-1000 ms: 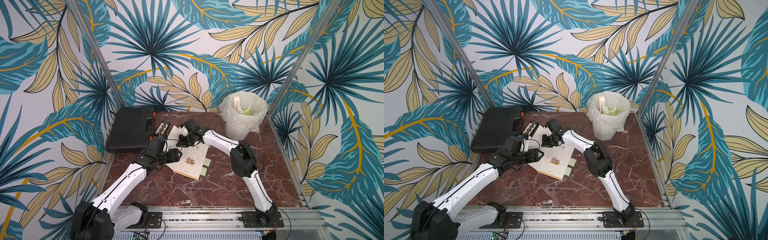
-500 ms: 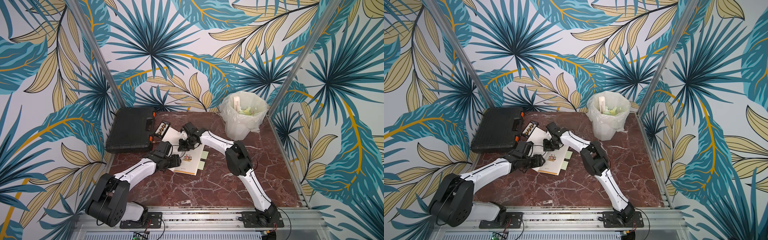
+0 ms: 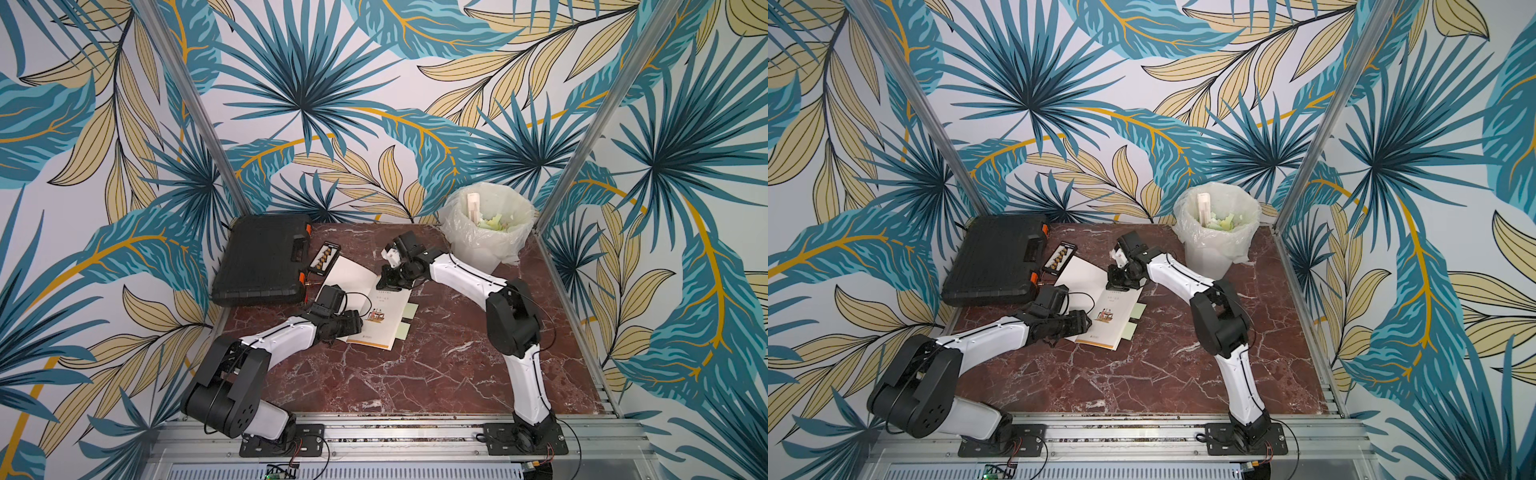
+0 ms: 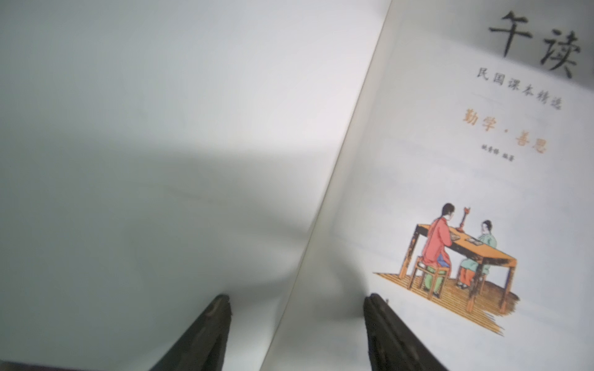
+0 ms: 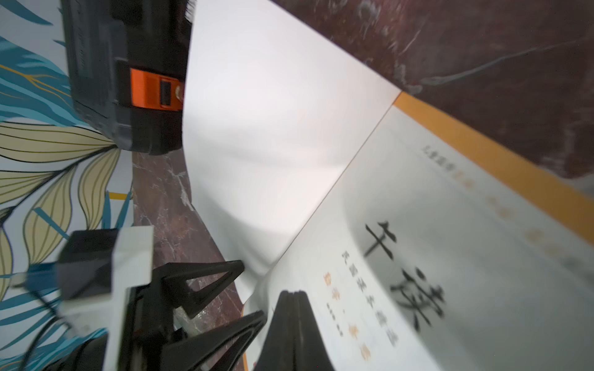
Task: Peel off the used sticky note
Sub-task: Open the book at the center of the board.
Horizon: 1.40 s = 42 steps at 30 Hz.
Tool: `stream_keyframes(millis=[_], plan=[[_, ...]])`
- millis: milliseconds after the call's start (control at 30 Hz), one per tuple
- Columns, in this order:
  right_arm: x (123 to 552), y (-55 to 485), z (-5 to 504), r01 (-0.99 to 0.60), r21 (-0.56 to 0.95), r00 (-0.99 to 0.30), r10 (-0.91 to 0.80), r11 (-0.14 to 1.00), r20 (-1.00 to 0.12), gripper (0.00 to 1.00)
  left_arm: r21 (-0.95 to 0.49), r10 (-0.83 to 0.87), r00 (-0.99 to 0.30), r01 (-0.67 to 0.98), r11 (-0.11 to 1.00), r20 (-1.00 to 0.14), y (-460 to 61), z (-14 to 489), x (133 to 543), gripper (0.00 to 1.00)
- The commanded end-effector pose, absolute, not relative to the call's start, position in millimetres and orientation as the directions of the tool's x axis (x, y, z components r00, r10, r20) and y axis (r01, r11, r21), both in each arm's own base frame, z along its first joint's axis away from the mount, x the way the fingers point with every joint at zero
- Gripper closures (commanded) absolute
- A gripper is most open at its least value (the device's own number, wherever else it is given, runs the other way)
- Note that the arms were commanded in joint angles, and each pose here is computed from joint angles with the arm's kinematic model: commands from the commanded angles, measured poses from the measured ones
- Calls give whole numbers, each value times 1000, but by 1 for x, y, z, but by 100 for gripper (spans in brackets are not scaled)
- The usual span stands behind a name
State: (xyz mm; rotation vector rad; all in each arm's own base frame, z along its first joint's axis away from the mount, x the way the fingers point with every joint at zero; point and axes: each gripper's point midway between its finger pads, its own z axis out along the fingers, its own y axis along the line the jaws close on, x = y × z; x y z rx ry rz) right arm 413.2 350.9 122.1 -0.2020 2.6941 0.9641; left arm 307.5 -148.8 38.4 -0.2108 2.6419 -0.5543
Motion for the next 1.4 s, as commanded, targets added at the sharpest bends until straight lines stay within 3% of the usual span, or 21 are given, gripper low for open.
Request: stream_keyframes(millis=[0,367,900,1367], plan=[[407,341,149,-241,635,-932,8,734,-363,99,-369,-218,-909,-78,926,-355,-143,24,299,31],[376,300,123,-162,637,-944,70,754,-323,98,-351,-207,-908,-71,934,-365,-144,28,300,31],[416,249,109,-43,583,-934,175,811,-312,100,-339,-203,-910,-74,938,-362,-143,25,299,31],[437,237,101,-18,536,-934,177,844,-309,100,-339,-204,-909,-75,938,-364,-142,26,299,31]])
